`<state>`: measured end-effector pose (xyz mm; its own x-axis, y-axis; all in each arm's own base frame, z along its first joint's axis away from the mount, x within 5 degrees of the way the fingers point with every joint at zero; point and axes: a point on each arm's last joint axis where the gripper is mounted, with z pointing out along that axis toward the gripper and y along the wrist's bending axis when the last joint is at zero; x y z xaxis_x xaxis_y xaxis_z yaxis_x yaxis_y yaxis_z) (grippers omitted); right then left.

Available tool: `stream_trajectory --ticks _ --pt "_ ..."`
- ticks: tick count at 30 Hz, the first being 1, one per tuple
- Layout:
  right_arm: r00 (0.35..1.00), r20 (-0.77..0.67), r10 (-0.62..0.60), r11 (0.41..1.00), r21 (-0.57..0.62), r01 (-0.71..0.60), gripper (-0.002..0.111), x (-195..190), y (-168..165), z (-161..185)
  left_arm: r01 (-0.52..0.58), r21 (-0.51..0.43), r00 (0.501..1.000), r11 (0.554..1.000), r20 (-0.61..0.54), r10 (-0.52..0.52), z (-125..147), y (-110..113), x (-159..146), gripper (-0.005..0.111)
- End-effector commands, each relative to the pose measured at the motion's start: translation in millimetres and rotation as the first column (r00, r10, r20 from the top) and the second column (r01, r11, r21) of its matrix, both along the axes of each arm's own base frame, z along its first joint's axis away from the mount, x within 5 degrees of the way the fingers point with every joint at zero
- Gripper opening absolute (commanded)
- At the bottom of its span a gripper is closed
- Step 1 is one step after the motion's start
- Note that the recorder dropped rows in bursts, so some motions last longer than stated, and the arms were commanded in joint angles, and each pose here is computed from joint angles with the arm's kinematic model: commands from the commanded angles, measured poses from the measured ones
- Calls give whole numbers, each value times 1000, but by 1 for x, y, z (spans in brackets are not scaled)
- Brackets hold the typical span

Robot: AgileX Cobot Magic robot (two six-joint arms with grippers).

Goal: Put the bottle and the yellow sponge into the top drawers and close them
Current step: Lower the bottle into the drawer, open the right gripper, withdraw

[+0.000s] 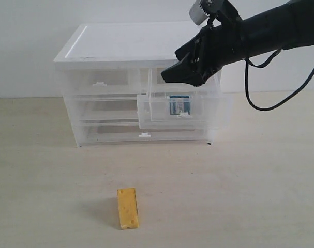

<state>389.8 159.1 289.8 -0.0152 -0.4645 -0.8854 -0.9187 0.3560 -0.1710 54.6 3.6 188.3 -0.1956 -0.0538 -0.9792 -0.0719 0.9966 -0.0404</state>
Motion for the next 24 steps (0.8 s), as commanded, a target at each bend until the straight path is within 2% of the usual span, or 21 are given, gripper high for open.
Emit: stream_trajectory --ticks 1,6,9,12,15,16,19,24 --pt "999 19 -43 999 10 43 70 2 -4 7 -1 -3 1000 1000 2 1 -1 0 0 4" --pt "990 25 -142 989 40 141 69 1 -10 24 -1 -3 1000 1000 2 1 -1 0 0 4" --pt "969 -2 -246 967 68 245 59 1 -15 35 -1 -3 1000 1000 2 1 -1 0 0 4" --pt "935 -68 -349 931 88 354 37 1 -21 41 -1 -3 1000 1000 2 1 -1 0 0 4" --pt "908 -93 -410 907 64 416 5 -3 -27 47 -1 -3 1000 1000 2 1 -1 0 0 4" --pt "893 -108 -437 894 56 444 0 -5 -30 50 -1 -3 1000 1000 2 1 -1 0 0 4" --pt "859 -149 -490 864 47 501 0 -10 -35 58 -1 -3 1000 1000 2 1 -1 0 0 4" --pt "781 -311 -542 807 66 587 0 -23 -39 69 -1 -3 1000 1000 2 1 -1 0 0 4"
